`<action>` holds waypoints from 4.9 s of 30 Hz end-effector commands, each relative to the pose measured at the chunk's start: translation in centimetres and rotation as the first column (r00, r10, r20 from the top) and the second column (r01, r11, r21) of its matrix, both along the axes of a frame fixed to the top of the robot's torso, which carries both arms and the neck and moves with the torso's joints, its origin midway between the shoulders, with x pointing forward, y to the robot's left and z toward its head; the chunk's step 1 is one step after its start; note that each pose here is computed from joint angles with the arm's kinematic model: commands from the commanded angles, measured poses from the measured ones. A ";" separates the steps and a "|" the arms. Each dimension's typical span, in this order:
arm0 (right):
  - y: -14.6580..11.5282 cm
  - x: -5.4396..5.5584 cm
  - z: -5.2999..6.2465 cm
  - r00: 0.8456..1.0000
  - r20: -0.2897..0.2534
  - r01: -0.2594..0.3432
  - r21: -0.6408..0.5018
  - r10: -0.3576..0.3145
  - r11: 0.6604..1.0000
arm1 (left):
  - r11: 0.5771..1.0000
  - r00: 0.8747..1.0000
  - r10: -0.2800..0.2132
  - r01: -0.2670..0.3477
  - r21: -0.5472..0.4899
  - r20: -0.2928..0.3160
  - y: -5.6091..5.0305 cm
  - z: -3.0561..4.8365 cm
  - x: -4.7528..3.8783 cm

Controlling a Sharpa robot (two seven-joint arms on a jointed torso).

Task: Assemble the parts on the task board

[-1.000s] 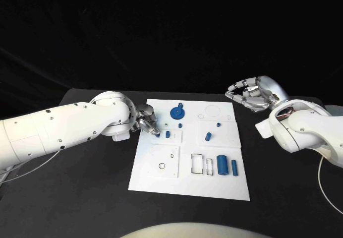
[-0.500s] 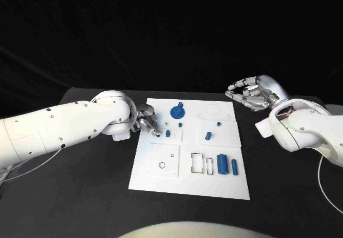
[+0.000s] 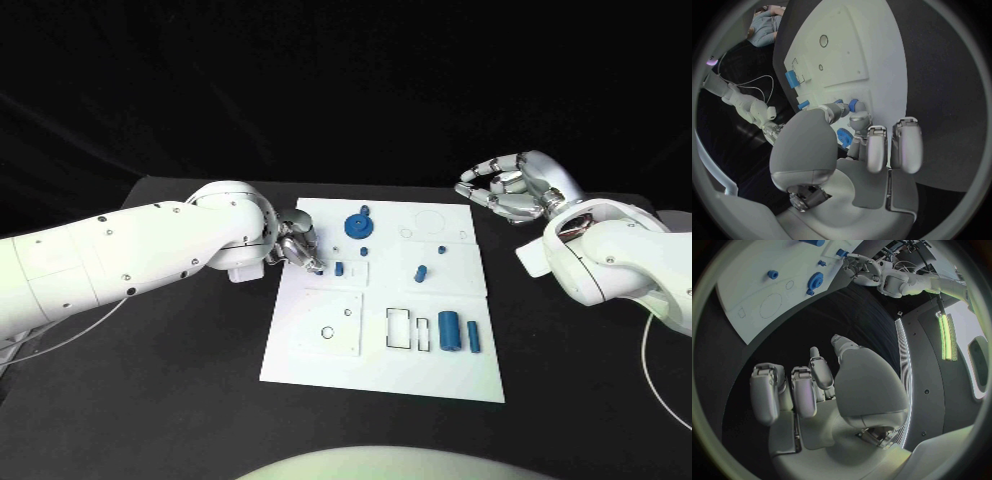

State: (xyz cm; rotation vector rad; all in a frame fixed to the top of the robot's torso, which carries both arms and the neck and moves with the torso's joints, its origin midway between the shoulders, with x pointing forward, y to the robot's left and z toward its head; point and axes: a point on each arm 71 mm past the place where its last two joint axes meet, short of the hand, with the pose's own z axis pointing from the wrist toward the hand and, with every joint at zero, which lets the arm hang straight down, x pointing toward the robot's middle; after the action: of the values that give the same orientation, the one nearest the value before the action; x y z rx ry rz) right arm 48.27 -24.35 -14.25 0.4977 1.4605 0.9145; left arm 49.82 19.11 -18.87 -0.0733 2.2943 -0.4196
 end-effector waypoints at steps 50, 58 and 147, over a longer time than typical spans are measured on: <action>-0.1 -0.1 0.0 1.000 0.006 -0.008 -0.001 0.008 1.000 | 0.999 1.000 0.010 -0.010 0.042 0.006 -0.5 -0.49 0.97; -0.1 -0.1 0.1 1.000 0.008 -0.008 -0.001 0.008 1.000 | 0.999 0.999 0.031 -0.031 0.020 0.022 -0.4 -0.37 1.07; 0.6 -0.2 -0.5 1.000 -0.009 -0.030 0.010 0.030 1.000 | 0.889 0.733 -0.440 0.436 0.138 0.519 -7.8 -0.87 0.98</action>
State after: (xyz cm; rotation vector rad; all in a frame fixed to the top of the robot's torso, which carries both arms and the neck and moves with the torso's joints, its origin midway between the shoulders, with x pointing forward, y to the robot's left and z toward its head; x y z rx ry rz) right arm 48.17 -23.95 -14.76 0.5033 1.4702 0.9305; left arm 50.89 11.45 -19.64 0.5361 1.7190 -0.5815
